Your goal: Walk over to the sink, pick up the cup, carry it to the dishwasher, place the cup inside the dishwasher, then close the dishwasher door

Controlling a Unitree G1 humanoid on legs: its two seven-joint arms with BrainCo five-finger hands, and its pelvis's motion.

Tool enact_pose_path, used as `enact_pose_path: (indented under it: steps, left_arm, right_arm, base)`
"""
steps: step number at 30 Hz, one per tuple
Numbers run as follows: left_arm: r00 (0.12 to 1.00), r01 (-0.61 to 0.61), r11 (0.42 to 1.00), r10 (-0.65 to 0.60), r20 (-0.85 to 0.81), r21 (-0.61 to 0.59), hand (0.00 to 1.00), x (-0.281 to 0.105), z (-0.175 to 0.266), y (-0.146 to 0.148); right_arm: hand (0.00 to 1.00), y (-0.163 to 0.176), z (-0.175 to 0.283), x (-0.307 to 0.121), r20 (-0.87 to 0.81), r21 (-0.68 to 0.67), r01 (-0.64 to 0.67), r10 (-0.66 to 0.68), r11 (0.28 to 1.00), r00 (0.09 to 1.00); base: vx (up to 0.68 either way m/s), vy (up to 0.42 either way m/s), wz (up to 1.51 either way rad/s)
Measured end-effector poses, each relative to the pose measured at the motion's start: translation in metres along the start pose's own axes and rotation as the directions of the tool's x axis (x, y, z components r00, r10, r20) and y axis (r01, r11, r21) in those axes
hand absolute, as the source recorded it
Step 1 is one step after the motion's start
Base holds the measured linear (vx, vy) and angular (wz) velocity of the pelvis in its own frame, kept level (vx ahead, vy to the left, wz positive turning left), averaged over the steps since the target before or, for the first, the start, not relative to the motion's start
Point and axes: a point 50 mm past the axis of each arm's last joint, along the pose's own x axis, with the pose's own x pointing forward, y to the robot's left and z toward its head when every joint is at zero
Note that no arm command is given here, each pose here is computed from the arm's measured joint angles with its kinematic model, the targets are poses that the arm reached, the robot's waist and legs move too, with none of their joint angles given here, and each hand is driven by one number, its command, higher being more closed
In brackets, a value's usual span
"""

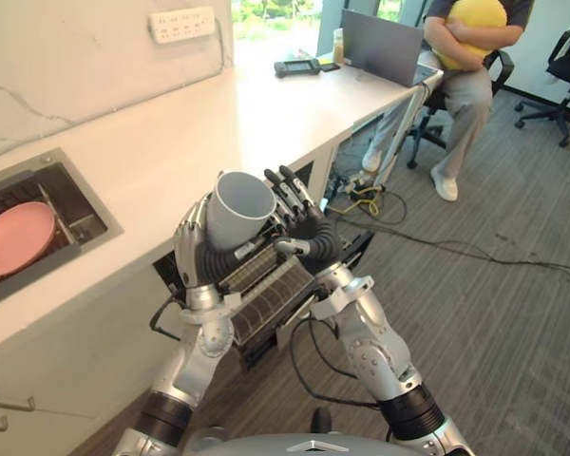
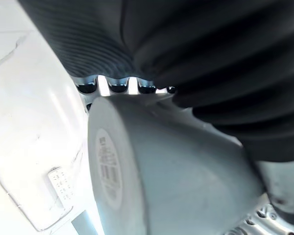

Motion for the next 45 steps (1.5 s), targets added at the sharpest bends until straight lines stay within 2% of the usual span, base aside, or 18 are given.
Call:
enact_pose_path:
  steps: [9,22,35,36,45]
  left_arm:
    - [1.000,-0.009,1.000,0.009,0.011,-0.003,1.00,-0.001,0.003,-0.002]
    - [0.999,-0.026,1.000,0.026,0.033,-0.018,1.00,0.002,0.008,-0.003]
    - [0.987,0.080,0.996,-0.073,0.140,-0.047,1.00,-0.005,0.026,-0.016]
    - [0.987,0.080,0.996,-0.073,0.140,-0.047,1.00,-0.005,0.026,-0.016]
    - [0.988,0.085,0.995,-0.079,0.134,-0.043,1.00,-0.006,0.025,-0.017]
  right_arm:
    - [0.00,-0.001,-0.005,0.000,-0.043,-0.056,0.049,-0.051,0.997,0.998]
    - [0.00,-0.003,-0.008,0.000,-0.065,-0.054,0.102,-0.105,0.993,0.992]
    - [0.00,-0.004,-0.008,0.000,-0.063,-0.054,0.110,-0.113,0.992,0.992]
    - [1.00,-0.004,-0.008,0.000,-0.063,-0.054,0.110,-0.113,0.992,0.992]
    - [1.00,-0.004,-0.008,0.000,-0.058,-0.096,0.127,-0.133,0.987,0.989]
  base:
    - [0.00,0.000,0.00]
    - [0.00,0.000,0.00]
    - [0.00,0.000,0.00]
    - [0.00,0.000,0.00]
    - [0.00,0.000,0.00]
